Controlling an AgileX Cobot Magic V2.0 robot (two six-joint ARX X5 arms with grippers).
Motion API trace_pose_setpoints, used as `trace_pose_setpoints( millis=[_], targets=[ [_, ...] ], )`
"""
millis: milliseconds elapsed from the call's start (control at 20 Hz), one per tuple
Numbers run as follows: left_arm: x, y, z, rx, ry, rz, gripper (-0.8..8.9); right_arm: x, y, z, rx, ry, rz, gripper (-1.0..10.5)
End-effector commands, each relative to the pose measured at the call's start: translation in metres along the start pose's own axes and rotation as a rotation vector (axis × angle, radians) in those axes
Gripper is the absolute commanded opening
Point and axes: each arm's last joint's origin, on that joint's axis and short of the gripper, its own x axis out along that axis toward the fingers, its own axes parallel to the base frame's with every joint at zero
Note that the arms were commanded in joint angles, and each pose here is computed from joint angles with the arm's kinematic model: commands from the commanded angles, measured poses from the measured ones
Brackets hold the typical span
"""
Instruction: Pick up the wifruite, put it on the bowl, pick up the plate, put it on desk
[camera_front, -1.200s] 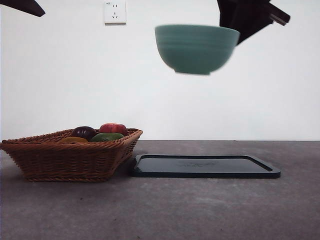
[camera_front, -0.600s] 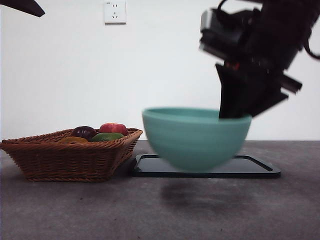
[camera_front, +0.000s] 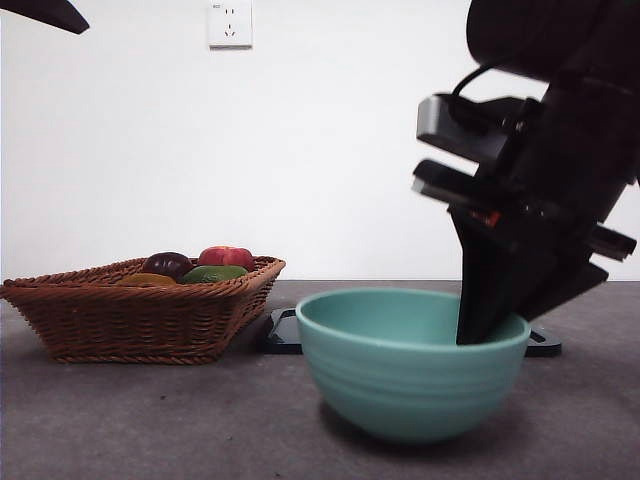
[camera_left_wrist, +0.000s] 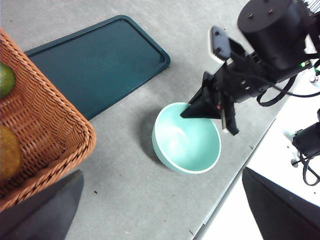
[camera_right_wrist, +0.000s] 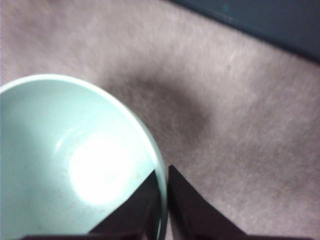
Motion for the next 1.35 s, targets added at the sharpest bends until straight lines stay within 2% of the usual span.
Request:
trace_pose_setpoints(
  millis=[50,200,250,350,400,650,750,950,1150,1300,1350],
  targets=[
    [-0.001,-0.001,0.004,0.018,-0.01,-0.005,4.91,0.008,0.001,0.0,0.012,0.027,0.0,0.1],
    [-0.001,-0.001,0.004,0.018,-0.011,-0.005,4.91,0.009,0.003,0.0,0.007,0.026,-0.001,0.1],
    [-0.001,-0.001,0.004,0.018,-0.011,-0.005,4.91,0.008,0.003,0.0,0.008,0.023,-0.004,0.5],
    [-0.001,-0.001,0.004,0.018,-0.01,-0.005,4.91,0.006,0.004,0.001,0.016,0.011,-0.001,2.2],
    [-0.001,-0.001,0.004,0.018,-0.011,-0.005,4.91,0.003,0.005,0.003,0.016,-0.004,0.001,2.3],
    [-0.001,-0.001,0.004,0.018,-0.011,-0.005,4.91,-0.035,0.014,0.02,0.0,-0.142,-0.003,2.3],
    [-0.001,-0.001,0.005,0.019,-0.012,-0.005,4.91,-0.059,0.019,0.027,-0.015,-0.204,-0.018,2.3],
    [-0.001,-0.001,0.005,0.019,-0.012,-0.005,4.91,-0.118,0.03,0.033,-0.075,-0.32,0.015,2.3],
    [-0.001,-0.001,0.005,0.018,-0.011,-0.005,4.91,-0.174,0.037,0.021,-0.121,-0.392,0.073,2.3],
    [-0.001,-0.001,0.004,0.013,-0.01,-0.005,4.91,-0.198,0.037,0.0,-0.143,-0.378,0.166,2.3],
    [-0.001,-0.001,0.004,0.013,-0.009,-0.005,4.91,-0.203,0.035,-0.009,-0.143,-0.362,0.165,2.3]
  ],
)
